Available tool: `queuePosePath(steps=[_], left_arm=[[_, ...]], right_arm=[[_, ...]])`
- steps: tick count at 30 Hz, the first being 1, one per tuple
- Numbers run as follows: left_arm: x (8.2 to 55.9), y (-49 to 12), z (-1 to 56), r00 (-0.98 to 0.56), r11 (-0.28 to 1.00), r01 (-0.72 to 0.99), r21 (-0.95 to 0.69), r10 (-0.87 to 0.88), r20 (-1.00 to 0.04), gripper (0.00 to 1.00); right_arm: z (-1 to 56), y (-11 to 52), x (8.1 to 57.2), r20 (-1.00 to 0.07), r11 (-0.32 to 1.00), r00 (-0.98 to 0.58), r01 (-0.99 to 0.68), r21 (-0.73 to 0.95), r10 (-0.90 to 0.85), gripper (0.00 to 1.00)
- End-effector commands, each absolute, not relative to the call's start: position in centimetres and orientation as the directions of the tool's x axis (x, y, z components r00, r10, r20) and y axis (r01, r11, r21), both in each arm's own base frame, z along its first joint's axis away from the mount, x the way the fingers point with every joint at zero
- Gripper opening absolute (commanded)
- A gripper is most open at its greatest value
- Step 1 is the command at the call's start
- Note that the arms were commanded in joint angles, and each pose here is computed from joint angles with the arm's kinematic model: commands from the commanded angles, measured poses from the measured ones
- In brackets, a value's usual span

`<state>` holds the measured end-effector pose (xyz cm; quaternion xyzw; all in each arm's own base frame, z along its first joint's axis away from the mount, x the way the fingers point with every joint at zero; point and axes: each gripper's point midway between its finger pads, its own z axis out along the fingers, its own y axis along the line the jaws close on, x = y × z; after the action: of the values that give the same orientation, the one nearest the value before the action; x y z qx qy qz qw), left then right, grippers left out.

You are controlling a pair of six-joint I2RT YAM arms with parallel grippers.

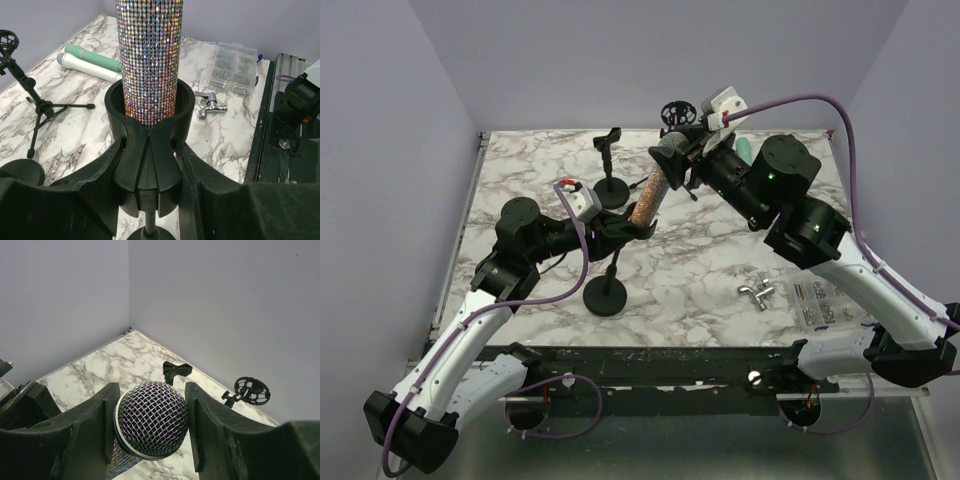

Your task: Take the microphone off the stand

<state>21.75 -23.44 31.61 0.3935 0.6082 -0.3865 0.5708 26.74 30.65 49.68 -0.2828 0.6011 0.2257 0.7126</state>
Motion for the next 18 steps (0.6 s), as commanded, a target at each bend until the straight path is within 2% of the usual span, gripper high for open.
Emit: queuePosePath(steps=[1, 7, 12, 15, 18], left_arm=[[21.7, -23.5, 32.0, -0.033, 0.377, 0.926, -0.012, 0.049, -0.998, 0.00], [21.8, -23.4, 31.9, -0.042, 0.384, 0.923, -0.018, 0.054, -0.998, 0.00], [22.0, -23.2, 32.0, -0.033, 0.405, 0.914, -0.010, 0.050, -0.998, 0.00], [22.9, -22.6, 32.3, -0.018, 0.470, 0.883, -0.003, 0.027, -0.999, 0.00], [23.4, -22.0, 32.2, -0.010, 0.520, 0.854, -0.007, 0.004, -1.000, 0.22]], right_arm=[[54.5, 29.1, 26.5, -0.969, 0.781, 0.238, -0.617, -0.094, 0.072, 0.01], [56.7, 25.6, 27.2, -0.956, 0.865, 0.293, -0.483, -0.134, 0.016, 0.01], [55.2, 22.2, 27.8, -0.957, 0.927, 0.288, -0.344, -0.148, -0.046, 0.01], [53.4, 20.2, 28.7, -0.960, 0.960, 0.257, -0.222, -0.170, -0.110, 0.01], [50.3, 19.2, 29.7, -0.962, 0.969, 0.200, -0.121, -0.214, -0.187, 0.01]])
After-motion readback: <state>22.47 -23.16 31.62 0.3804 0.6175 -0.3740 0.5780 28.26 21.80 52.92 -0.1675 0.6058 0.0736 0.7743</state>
